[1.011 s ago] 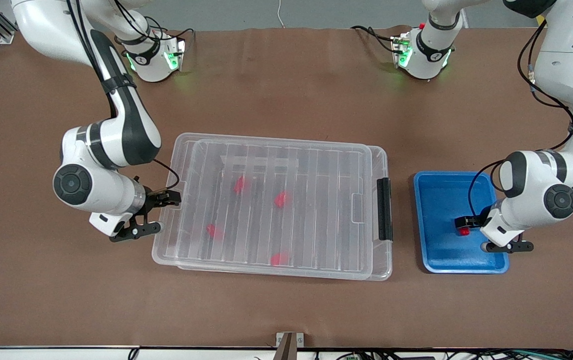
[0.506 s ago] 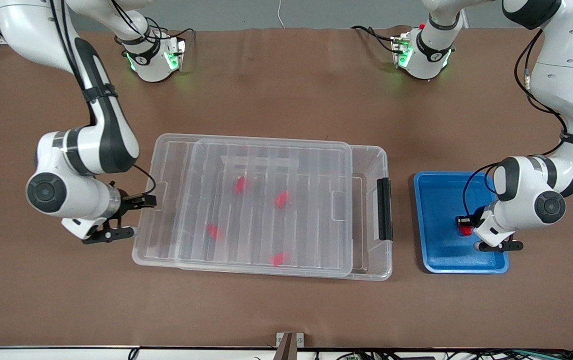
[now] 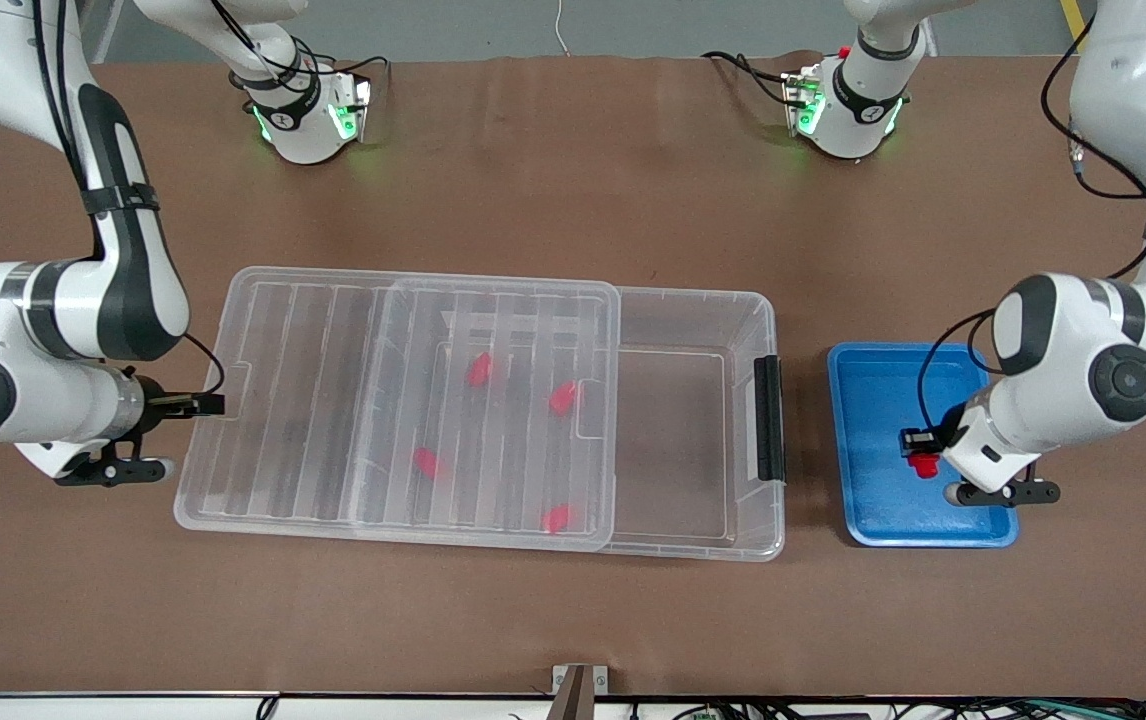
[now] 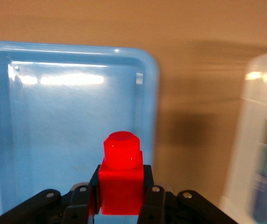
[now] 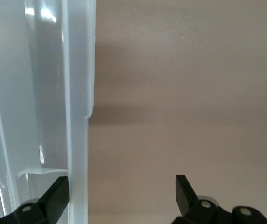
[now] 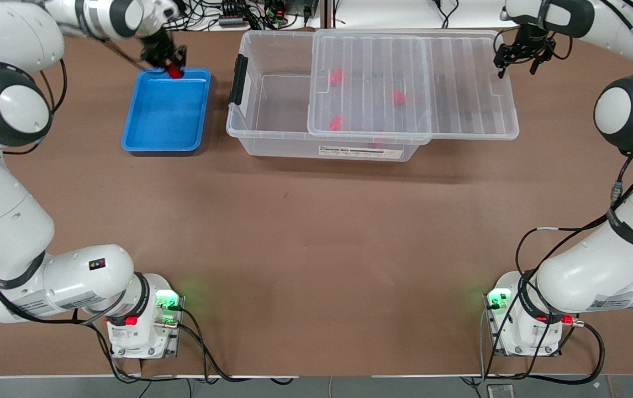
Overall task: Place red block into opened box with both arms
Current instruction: 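Grasp and lift the red block from the blue tray with the left gripper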
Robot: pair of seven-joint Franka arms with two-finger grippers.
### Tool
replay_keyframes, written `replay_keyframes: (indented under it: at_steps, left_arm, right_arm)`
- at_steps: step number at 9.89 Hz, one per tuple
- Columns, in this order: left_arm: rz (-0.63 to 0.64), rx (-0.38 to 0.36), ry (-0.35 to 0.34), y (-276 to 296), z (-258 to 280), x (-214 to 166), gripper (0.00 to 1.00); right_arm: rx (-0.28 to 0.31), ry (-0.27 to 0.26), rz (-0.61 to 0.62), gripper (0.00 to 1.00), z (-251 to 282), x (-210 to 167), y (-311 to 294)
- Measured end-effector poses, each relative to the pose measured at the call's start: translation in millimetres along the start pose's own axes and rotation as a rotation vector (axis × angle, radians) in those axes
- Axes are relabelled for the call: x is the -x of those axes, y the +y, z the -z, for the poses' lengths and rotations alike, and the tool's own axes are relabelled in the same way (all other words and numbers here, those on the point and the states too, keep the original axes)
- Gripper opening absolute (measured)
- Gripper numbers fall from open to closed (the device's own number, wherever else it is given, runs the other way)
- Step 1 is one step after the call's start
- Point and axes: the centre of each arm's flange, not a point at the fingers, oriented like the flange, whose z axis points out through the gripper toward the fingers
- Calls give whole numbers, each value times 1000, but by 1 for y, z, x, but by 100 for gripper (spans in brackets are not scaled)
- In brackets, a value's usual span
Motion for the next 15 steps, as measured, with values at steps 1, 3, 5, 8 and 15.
replay_keyframes:
  at_steps: [1, 3, 5, 8, 15]
  left_arm:
    - [20, 13, 0, 49, 30, 15, 35]
    - [25, 33, -5, 130, 40, 42, 35]
    - [-75, 8, -20, 199, 13, 64, 35]
    - [-186, 12, -12, 266, -65, 73, 35]
    - [-135, -4, 23, 284, -201, 74, 35]
  right_arm:
    - [2, 4, 5, 100, 2, 0, 5]
    - [6, 33, 2, 100, 17, -1, 8]
    - [8, 96, -19, 100, 77, 11, 12]
    - [-62, 170, -87, 100, 195, 81, 26]
    - [-120, 215, -139, 100, 250, 202, 55]
